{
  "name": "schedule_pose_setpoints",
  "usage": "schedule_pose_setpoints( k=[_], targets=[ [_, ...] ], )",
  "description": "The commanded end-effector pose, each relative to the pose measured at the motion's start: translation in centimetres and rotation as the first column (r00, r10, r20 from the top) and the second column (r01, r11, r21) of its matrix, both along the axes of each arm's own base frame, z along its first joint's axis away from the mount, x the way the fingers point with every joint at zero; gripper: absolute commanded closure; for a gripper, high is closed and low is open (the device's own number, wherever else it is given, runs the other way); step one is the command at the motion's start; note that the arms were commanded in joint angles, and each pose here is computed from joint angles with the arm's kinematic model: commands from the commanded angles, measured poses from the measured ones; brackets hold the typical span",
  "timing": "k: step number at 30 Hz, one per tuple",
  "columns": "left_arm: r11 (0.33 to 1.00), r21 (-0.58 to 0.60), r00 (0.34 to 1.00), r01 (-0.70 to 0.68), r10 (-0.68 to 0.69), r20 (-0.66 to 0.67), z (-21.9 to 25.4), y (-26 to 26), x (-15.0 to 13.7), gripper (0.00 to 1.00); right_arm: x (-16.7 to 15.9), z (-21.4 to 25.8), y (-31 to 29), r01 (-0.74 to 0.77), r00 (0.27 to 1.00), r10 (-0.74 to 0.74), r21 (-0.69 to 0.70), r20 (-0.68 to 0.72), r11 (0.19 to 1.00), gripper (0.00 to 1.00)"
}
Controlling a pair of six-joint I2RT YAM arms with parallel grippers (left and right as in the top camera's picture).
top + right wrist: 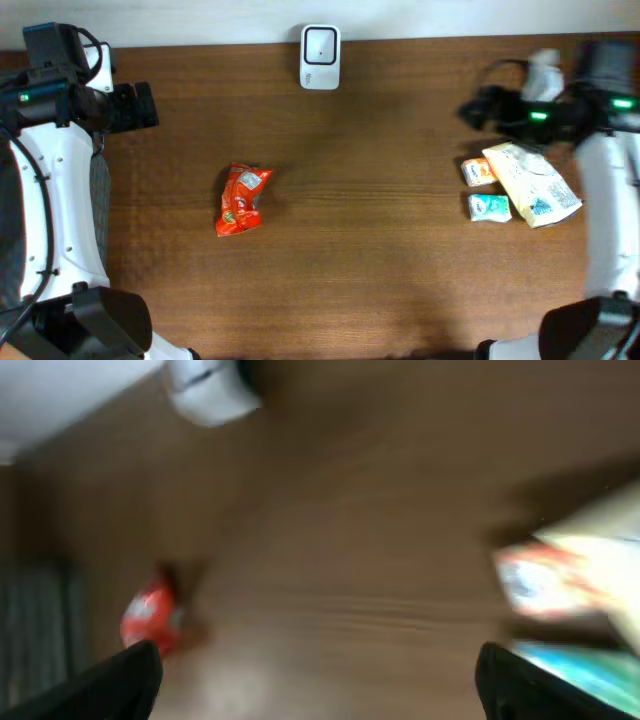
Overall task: Scan the item barcode
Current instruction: 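Reach the right gripper to the red snack bag and grasp it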
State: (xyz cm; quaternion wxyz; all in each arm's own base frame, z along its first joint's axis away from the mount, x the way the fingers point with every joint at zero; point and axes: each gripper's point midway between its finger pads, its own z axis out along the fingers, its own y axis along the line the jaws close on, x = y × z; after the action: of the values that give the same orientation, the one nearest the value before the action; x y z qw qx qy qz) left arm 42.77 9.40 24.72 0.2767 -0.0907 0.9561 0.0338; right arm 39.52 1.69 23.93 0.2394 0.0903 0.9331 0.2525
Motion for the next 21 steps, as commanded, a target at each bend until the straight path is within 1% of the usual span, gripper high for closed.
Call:
schedule_pose_setpoints(
  k=[1,2,3,4,7,10,13,15,17,18,19,21],
  targets=[
    [1.000,0.002,1.000,0.014,-0.014,0.001,0.0,0.0,0.1,0.01,-0.3,-4.5,12.9,-0.249,0.964,0.257,0.104,-0.068,0.963,0.00],
    [1.000,0.002,1.000,0.015,-0.015,0.001,0.0,0.0,0.1,0.01,-0.3,-6.1,16.8,-0.293,0.949,0.304,0.128,-0.078,0.947,0.07],
    [1.000,0.002,1.000,0.014,-0.014,0.001,0.0,0.0,0.1,0.01,-0.4,-7.2,19.5,-0.317,0.940,0.331,0.147,-0.082,0.937,0.10],
    [1.000,0.002,1.000,0.015,-0.015,0.001,0.0,0.0,0.1,0.01,-0.7,-8.5,22.8,-0.355,0.925,0.371,0.165,-0.080,0.920,0.17],
    [1.000,0.002,1.000,0.015,-0.015,0.001,0.0,0.0,0.1,0.01,-2.2,-11.7,31.4,-0.458,0.877,0.477,0.207,-0.051,0.864,0.27],
    [1.000,0.002,1.000,0.015,-0.015,0.001,0.0,0.0,0.1,0.01,-4.4,-14.4,37.2,-0.520,0.839,0.543,0.238,-0.037,0.820,0.36],
    [1.000,0.002,1.000,0.015,-0.015,0.001,0.0,0.0,0.1,0.01,-6.2,-17.1,39.4,-0.553,0.817,0.574,0.203,-0.059,0.808,0.42],
    [1.000,0.002,1.000,0.014,-0.014,0.001,0.0,0.0,0.1,0.01,-7.5,-18.4,40.3,-0.571,0.800,0.594,0.197,-0.083,0.797,0.48],
    [1.000,0.002,1.000,0.015,-0.015,0.001,0.0,0.0,0.1,0.01,-8.2,-19.1,40.5,-0.578,0.792,0.602,0.191,-0.103,0.793,0.63],
    [1.000,0.002,1.000,0.014,-0.014,0.001,0.0,0.0,0.1,0.01,-8.2,-19.4,40.3,-0.571,0.797,0.593,0.179,-0.117,0.802,0.83],
    [1.000,0.002,1.000,0.014,-0.014,0.001,0.0,0.0,0.1,0.01,-8.1,-19.6,39.9,-0.555,0.805,0.577,0.172,-0.135,0.814,0.96],
    [1.000,0.002,1.000,0.015,-0.015,0.001,0.0,0.0,0.1,0.01,-7.8,-19.9,39.0,-0.536,0.813,0.560,0.168,-0.161,0.827,0.96]
  ],
)
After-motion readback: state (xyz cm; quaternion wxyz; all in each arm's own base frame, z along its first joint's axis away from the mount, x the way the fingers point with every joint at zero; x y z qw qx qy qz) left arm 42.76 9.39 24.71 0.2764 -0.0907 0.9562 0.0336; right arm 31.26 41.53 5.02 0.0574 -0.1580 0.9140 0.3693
